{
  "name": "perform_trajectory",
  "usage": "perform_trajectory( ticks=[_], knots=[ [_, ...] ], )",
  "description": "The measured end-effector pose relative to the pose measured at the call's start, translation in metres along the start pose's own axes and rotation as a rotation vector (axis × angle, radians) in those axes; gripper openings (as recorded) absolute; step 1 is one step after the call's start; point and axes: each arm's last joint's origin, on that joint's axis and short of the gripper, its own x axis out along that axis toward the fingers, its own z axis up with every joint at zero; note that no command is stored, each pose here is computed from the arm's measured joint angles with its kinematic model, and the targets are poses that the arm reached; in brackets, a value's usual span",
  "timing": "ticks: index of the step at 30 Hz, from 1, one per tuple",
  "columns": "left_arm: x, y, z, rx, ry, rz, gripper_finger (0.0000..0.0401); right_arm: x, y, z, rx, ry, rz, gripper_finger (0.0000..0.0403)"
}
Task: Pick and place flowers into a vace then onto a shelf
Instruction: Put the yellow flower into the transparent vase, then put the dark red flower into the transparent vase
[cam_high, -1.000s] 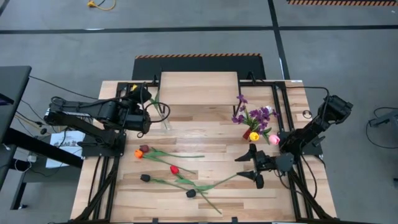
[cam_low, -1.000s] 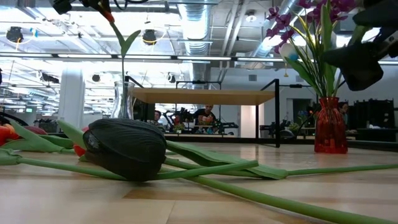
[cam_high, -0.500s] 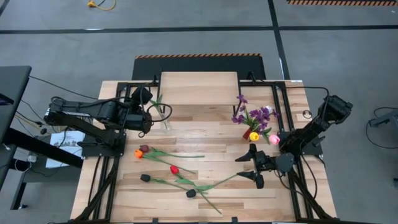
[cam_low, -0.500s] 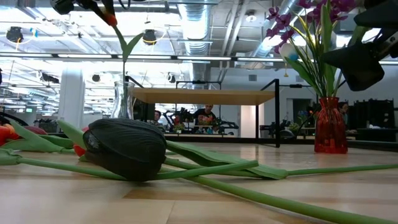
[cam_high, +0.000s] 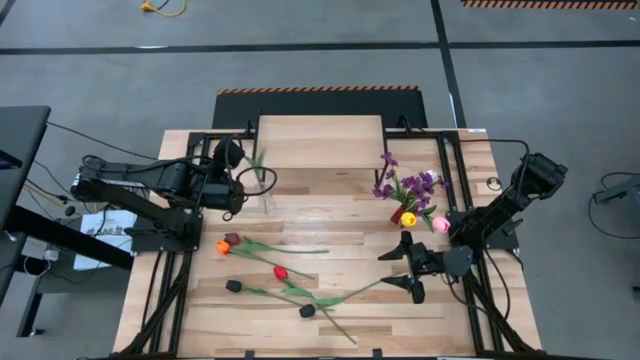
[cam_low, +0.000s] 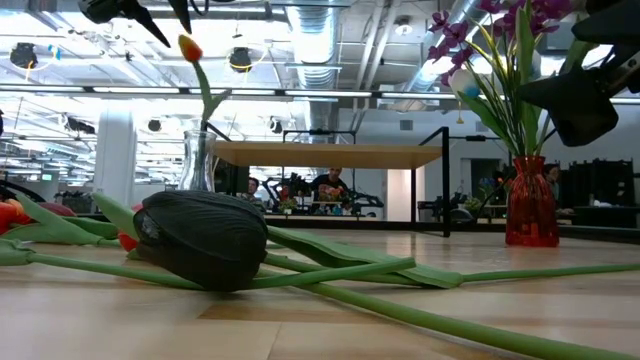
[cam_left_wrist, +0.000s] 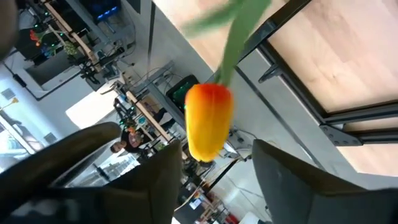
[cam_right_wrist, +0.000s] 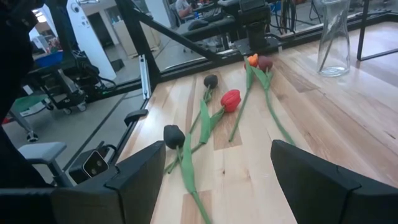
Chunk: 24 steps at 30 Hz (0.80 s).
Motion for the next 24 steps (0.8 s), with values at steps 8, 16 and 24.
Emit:
perform_trajectory(
  ticks=[8,16,24],
  knots=[
    [0.000,0.001,-0.001,-0.013,0.036,0.036,0.0235,0.000,0.000,0.000,-0.001,0.006,0.008,0.0286],
    [-0.002,0.001,-0.001,-0.154,0.053,0.073,0.0242,0.000,0.000,-0.001,0.011,0.013,0.009,0.0286],
    [-0.016,-0.006,0.009,-0.257,-0.093,0.025,0.0242,0.000,-0.001,-0.003,-0.001,0.028,0.004,0.0286]
  ],
)
